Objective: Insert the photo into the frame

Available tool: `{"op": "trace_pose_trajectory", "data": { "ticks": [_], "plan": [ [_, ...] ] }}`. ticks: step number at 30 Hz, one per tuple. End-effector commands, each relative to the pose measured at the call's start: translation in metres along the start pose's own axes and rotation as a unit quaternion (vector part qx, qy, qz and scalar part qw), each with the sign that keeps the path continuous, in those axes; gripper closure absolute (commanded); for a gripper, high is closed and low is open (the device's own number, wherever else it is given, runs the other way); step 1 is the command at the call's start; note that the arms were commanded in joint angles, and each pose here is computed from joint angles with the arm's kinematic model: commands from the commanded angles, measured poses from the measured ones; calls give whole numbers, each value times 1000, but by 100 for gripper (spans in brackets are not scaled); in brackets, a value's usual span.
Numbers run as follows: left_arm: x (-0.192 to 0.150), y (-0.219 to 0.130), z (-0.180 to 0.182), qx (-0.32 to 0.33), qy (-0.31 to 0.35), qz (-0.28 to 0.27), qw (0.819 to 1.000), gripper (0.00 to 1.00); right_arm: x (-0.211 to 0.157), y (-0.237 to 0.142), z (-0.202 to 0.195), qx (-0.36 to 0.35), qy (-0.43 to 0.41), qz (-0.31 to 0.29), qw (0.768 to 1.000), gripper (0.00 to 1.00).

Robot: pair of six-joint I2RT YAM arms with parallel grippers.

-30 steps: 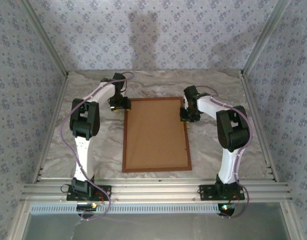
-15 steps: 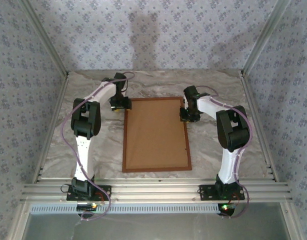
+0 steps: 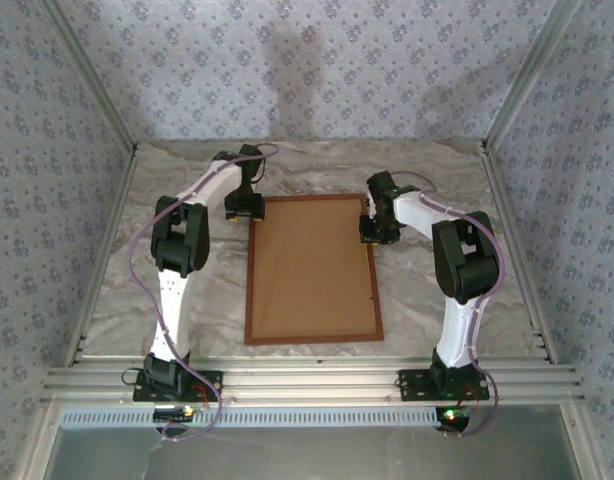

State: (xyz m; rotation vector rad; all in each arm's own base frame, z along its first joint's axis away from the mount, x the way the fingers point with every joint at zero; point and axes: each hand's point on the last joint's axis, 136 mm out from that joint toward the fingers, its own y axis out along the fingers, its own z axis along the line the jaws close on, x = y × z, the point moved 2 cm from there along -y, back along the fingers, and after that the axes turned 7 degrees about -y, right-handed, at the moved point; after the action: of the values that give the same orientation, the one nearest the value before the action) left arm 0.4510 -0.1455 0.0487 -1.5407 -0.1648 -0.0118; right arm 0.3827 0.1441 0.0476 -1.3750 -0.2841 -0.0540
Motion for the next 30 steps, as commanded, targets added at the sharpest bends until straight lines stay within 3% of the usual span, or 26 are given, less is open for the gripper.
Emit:
{"op": "trace_pose_trajectory", "data": {
  "ticks": [1, 6, 18, 22, 30],
  "plan": [
    [-64, 75, -14, 33, 44, 128, 990, 42, 12, -5, 20, 33, -6, -23, 999, 82],
    [-71, 77, -17, 58, 64, 140, 986, 43, 12, -2, 21, 43, -4, -23, 999, 82],
    [-63, 68, -25, 46, 63, 138, 987, 44, 19, -3, 24, 54, -9, -31, 998, 82],
    [-47, 38, -29, 26, 59, 98, 993, 42, 20, 0, 17, 54, 0, -29, 998, 83],
    [-8, -57, -20, -48, 19, -9, 999, 38, 22, -8, 9, 43, 8, -35, 998, 82]
  ]
}}
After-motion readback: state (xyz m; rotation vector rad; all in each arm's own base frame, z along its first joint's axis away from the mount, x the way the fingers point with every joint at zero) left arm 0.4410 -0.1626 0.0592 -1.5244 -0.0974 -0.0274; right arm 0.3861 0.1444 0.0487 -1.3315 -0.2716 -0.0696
